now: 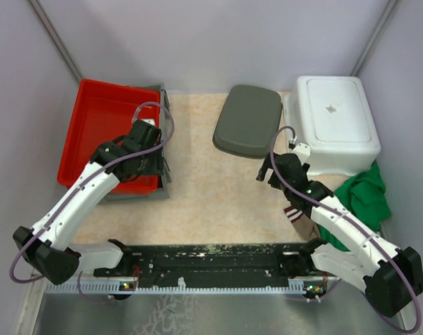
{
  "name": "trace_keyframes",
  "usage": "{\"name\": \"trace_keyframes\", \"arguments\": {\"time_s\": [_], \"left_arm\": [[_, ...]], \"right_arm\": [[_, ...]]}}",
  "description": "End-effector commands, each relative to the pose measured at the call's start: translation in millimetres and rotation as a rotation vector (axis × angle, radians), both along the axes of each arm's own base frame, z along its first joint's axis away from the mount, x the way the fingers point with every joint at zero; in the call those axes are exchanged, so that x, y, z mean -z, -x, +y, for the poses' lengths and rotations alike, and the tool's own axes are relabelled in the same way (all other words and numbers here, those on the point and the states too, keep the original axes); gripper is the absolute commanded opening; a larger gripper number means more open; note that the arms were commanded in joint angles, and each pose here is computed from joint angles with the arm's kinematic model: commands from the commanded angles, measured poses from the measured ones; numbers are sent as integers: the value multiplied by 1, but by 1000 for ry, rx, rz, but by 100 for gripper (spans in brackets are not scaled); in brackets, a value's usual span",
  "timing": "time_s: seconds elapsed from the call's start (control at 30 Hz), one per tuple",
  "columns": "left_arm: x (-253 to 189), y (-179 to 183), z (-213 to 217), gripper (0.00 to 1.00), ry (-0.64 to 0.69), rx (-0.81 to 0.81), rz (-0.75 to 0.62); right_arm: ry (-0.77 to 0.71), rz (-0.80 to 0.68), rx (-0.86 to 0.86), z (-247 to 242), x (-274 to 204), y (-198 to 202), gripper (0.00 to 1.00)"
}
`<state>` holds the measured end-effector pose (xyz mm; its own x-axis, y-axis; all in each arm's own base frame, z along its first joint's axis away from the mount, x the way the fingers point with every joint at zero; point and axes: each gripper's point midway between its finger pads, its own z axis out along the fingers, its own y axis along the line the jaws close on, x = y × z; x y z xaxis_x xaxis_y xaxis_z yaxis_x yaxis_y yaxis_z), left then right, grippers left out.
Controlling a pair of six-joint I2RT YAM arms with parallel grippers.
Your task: Turn the large container upside down
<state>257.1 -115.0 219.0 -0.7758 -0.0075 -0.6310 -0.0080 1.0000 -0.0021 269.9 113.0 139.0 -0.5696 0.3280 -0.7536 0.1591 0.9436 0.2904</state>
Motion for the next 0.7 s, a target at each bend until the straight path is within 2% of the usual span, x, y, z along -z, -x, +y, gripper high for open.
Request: {"name": "trace_keyframes", "arguments": {"time_s": [0.0, 0.17, 0.3, 0.43, 0.67], "left_arm": [[29, 3, 13, 65, -135, 15, 109], [55, 2, 15, 63, -199, 2, 189], [61, -2, 17, 47, -211, -6, 177], [64, 0, 26, 39, -252, -28, 179], [73, 1, 36, 47, -323, -58, 199]], "right_arm": [[6, -44, 62, -8, -10, -6, 96], [19, -18, 47, 3, -12, -19, 96], [22, -5, 41, 8, -11, -26, 95], [20, -11, 47, 8, -10, -27, 95], [29, 7, 46, 7, -3, -25, 95]]}}
